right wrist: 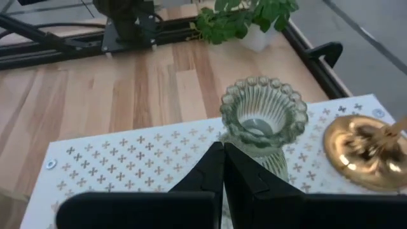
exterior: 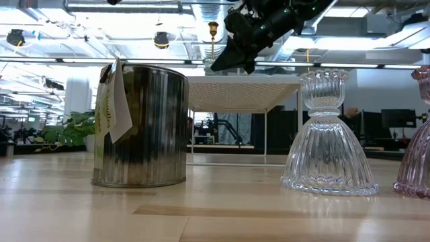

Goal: Pick & Place candle stick holders
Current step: Put the green glass candle holder on the shelf, then put the pink glass candle holder on the shelf

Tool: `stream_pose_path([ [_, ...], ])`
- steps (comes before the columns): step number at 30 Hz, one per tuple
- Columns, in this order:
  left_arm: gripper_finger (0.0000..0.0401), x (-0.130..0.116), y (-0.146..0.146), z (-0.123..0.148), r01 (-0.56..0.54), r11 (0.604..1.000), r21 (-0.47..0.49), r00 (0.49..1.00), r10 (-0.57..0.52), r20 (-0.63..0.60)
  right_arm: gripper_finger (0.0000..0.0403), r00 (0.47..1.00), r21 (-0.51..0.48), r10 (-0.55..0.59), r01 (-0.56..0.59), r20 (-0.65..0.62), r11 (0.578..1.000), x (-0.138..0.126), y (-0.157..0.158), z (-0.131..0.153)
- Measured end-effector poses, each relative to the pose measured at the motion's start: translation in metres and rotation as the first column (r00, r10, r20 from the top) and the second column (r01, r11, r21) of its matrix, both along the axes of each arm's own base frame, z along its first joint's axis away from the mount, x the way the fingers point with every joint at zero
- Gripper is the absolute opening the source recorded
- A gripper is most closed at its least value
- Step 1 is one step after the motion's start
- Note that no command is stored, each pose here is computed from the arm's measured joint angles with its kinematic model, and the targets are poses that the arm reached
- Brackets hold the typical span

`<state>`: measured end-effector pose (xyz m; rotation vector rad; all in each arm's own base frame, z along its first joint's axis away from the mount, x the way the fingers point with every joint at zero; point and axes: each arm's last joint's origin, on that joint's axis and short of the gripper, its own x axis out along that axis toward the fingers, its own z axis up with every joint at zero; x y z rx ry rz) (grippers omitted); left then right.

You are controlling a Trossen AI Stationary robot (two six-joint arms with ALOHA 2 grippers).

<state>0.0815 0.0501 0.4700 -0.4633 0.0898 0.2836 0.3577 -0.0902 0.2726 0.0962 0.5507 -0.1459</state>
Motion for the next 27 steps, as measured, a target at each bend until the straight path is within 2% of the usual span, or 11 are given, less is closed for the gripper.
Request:
stream_pose_path([
  [3,0.0006,0.000,0.000,0.000,0.000,1.000,0.002,1.000,0.000,-0.001,0.0000,1.000,-0.009,-0.002,0.002,0.016,1.000,0.001,-0.002,0.001],
  [12,0.0009,0.000,0.000,0.000,0.003,1.000,0.009,1.000,-0.003,-0.002,0.0000,0.999,0.030,0.018,-0.017,-0.033,0.999,0.019,-0.005,-0.023],
  [17,0.0006,0.000,0.000,0.000,0.003,1.000,0.010,1.000,-0.003,-0.002,0.0000,1.000,0.008,0.024,-0.024,-0.002,1.000,0.022,0.003,-0.007],
  [21,0.0005,0.000,0.000,0.000,0.003,1.000,0.009,1.000,-0.003,-0.003,0.0000,0.998,0.018,0.028,-0.027,-0.051,0.999,0.015,0.008,0.006],
  [24,0.0008,0.000,-0.001,-0.003,0.028,1.000,-0.013,0.999,-0.029,-0.023,0.0000,0.994,0.029,0.055,-0.053,-0.098,0.998,-0.003,0.022,0.031],
  [27,0.0009,-0.002,-0.004,-0.013,0.055,0.994,-0.091,0.993,-0.064,-0.100,0.0000,0.987,0.041,0.073,-0.068,-0.141,0.997,-0.029,0.041,0.059],
])
